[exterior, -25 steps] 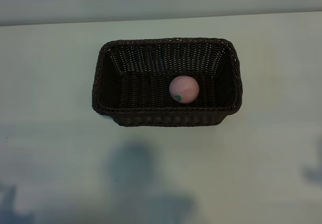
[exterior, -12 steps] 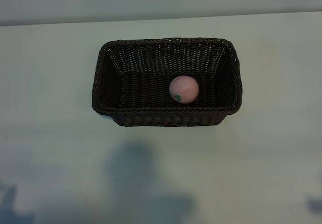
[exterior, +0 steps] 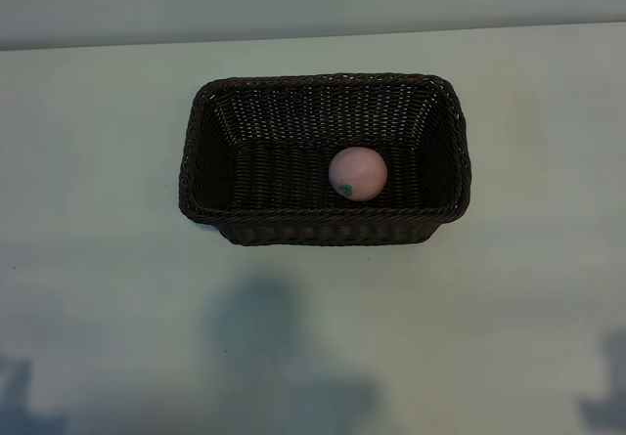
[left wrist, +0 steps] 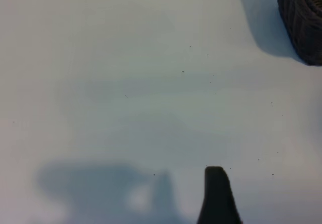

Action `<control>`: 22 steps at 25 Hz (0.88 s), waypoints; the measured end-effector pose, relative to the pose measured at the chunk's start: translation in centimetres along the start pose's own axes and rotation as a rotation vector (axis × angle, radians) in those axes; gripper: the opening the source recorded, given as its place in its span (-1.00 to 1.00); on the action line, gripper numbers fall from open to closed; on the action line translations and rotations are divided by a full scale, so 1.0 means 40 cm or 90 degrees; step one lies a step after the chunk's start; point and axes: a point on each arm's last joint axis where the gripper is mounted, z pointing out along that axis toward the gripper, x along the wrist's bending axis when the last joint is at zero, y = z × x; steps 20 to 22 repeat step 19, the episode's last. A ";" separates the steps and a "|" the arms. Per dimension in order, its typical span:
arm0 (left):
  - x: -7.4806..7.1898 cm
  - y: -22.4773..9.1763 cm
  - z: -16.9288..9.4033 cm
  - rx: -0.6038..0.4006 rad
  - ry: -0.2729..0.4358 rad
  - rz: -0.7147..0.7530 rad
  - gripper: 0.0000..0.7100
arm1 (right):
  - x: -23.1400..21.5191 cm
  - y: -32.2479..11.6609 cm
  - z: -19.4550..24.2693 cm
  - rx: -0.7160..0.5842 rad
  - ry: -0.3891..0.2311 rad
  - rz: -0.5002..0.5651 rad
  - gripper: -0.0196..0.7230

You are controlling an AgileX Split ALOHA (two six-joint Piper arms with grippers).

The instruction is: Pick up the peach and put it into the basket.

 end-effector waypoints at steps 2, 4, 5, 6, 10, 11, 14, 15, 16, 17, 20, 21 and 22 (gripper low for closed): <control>0.000 0.000 0.000 0.000 0.000 0.000 0.39 | 0.000 -0.005 0.008 0.007 0.002 0.001 0.58; 0.000 0.000 0.000 0.000 0.000 0.000 0.39 | 0.000 -0.005 0.010 0.004 0.002 0.001 0.58; 0.000 0.000 0.000 0.000 0.000 0.000 0.39 | 0.000 -0.004 0.012 -0.001 0.002 0.002 0.58; 0.000 0.000 0.000 0.000 0.000 0.000 0.39 | -0.001 -0.005 0.017 -0.004 0.001 0.002 0.58; 0.000 0.000 0.000 0.000 0.000 0.000 0.39 | -0.002 -0.005 0.026 -0.015 0.001 0.006 0.58; 0.000 0.000 0.000 0.000 0.000 0.000 0.39 | -0.002 -0.004 0.026 -0.016 0.000 0.008 0.58; 0.000 0.000 0.000 0.000 0.000 0.000 0.39 | -0.002 -0.003 0.026 -0.019 0.000 0.013 0.57; 0.000 0.000 0.000 0.000 0.000 0.000 0.39 | -0.002 -0.003 0.026 -0.019 -0.001 0.014 0.57; 0.000 0.000 0.000 0.000 0.000 0.000 0.39 | -0.002 -0.003 0.026 -0.020 -0.001 0.015 0.56; 0.000 0.000 0.000 0.000 0.000 0.000 0.39 | -0.002 -0.003 0.026 -0.020 -0.001 0.015 0.56; 0.000 0.000 0.000 0.000 0.000 0.000 0.39 | -0.002 -0.003 0.026 -0.020 -0.001 0.015 0.56; 0.000 0.000 0.000 0.000 0.000 0.000 0.39 | -0.002 -0.003 0.026 -0.020 -0.001 0.015 0.56; 0.000 0.000 0.000 0.000 0.000 0.000 0.39 | -0.002 -0.003 0.026 -0.020 -0.001 0.015 0.56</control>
